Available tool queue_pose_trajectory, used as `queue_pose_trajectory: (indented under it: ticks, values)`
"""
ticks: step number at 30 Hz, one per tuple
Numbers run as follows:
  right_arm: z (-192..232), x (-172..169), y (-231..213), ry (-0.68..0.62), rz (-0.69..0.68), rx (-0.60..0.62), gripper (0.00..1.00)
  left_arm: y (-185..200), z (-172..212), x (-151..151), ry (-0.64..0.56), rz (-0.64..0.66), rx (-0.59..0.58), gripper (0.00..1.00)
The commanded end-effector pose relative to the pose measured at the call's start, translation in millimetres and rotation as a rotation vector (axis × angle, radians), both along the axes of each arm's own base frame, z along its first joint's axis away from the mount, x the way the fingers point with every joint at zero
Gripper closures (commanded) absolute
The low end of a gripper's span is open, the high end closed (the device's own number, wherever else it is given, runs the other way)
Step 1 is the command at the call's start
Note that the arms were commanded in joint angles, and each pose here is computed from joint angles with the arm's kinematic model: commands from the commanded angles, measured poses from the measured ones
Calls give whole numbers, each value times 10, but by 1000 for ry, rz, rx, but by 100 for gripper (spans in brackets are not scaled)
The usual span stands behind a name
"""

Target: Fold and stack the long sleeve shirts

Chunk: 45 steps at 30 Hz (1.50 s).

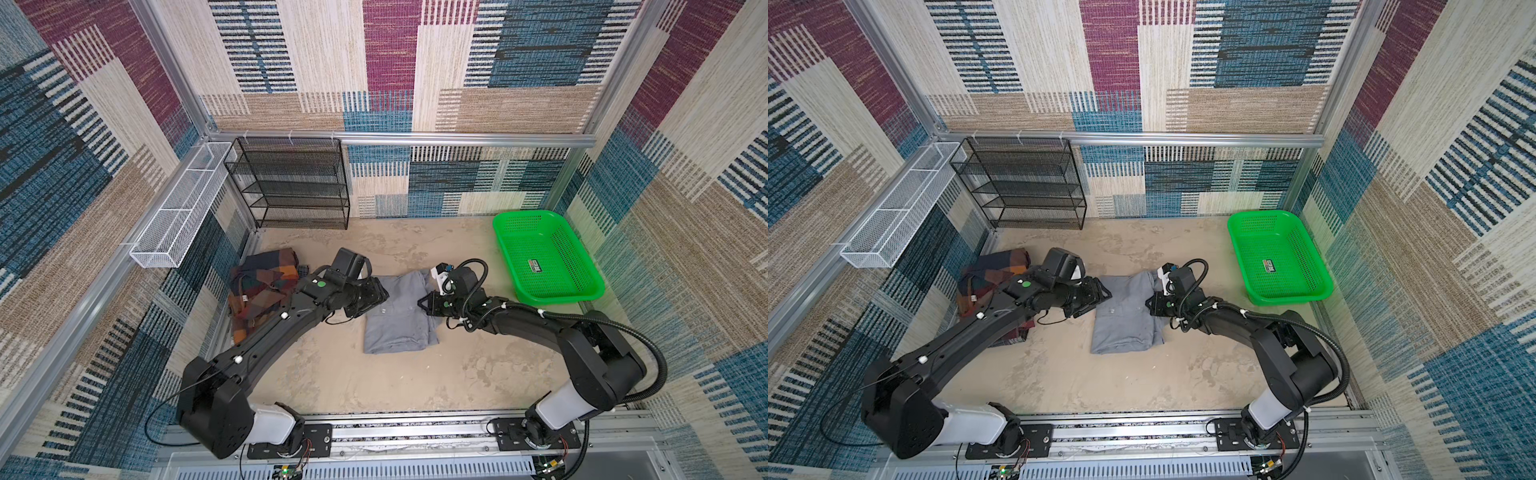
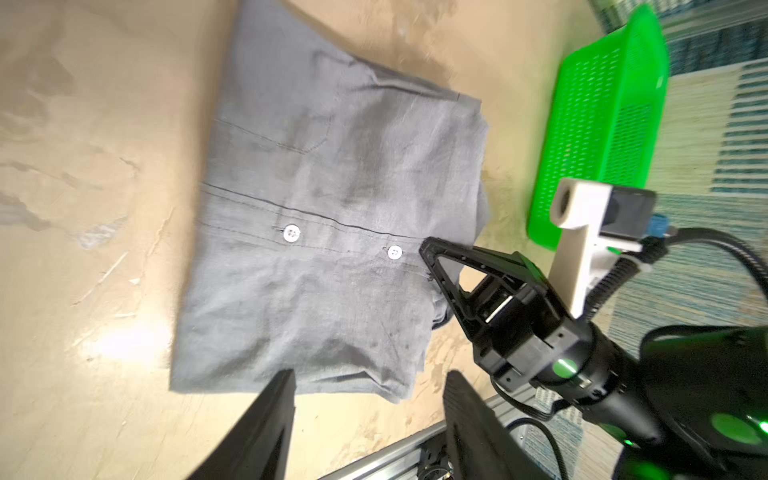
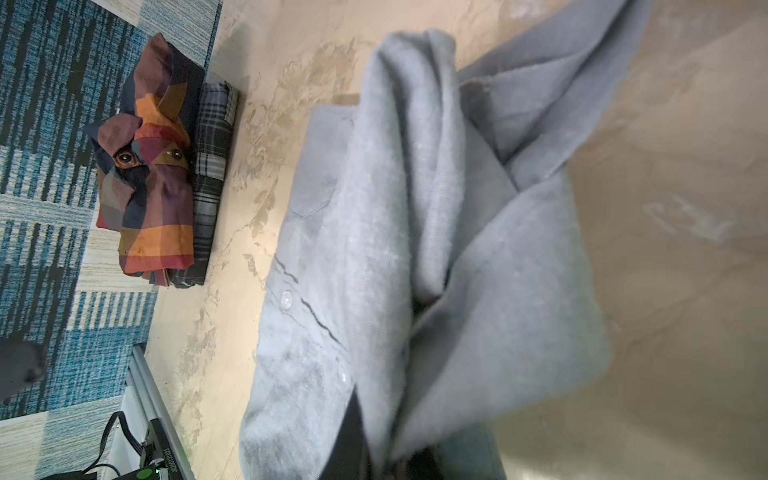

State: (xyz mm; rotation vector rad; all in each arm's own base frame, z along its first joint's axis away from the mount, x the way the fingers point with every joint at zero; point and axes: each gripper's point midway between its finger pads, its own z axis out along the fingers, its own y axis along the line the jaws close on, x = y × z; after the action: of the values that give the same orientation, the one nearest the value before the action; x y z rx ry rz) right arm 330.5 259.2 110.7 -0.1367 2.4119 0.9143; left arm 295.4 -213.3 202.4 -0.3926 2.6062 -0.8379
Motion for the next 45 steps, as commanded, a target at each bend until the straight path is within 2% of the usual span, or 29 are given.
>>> queue_pose_trajectory:
  ticks: [1,5,9,15,20,28,33,36,41,45]
  values:
    - [132,-57,-216,-38,8,-133,100,263,186,-113,-34,21,38,38]
    - [461,-139,-447,-73,4,-237,100,495,428,-195,-86,60,23,36]
    - [652,-260,-669,-52,26,-381,100,566,550,-267,-109,63,-12,36]
    - [1145,-360,-1169,-79,-71,-598,100,502,570,-342,-111,44,-100,36]
    - [1178,-380,-1328,-43,-84,-789,100,405,569,-412,-104,18,-194,36]
    - [955,-171,-857,13,0,-1044,100,427,553,-660,-136,3,-290,36]
    - [367,-55,-229,52,127,-1145,100,532,410,-856,-131,12,-318,36]
    - [74,-42,280,44,207,-1156,100,602,299,-984,-121,18,-328,36]
    - [-201,-111,1174,2,337,-1049,100,787,326,-1186,-162,34,-286,36]
    - [-558,-275,1536,63,400,-981,97,904,379,-1308,-206,33,-224,36]
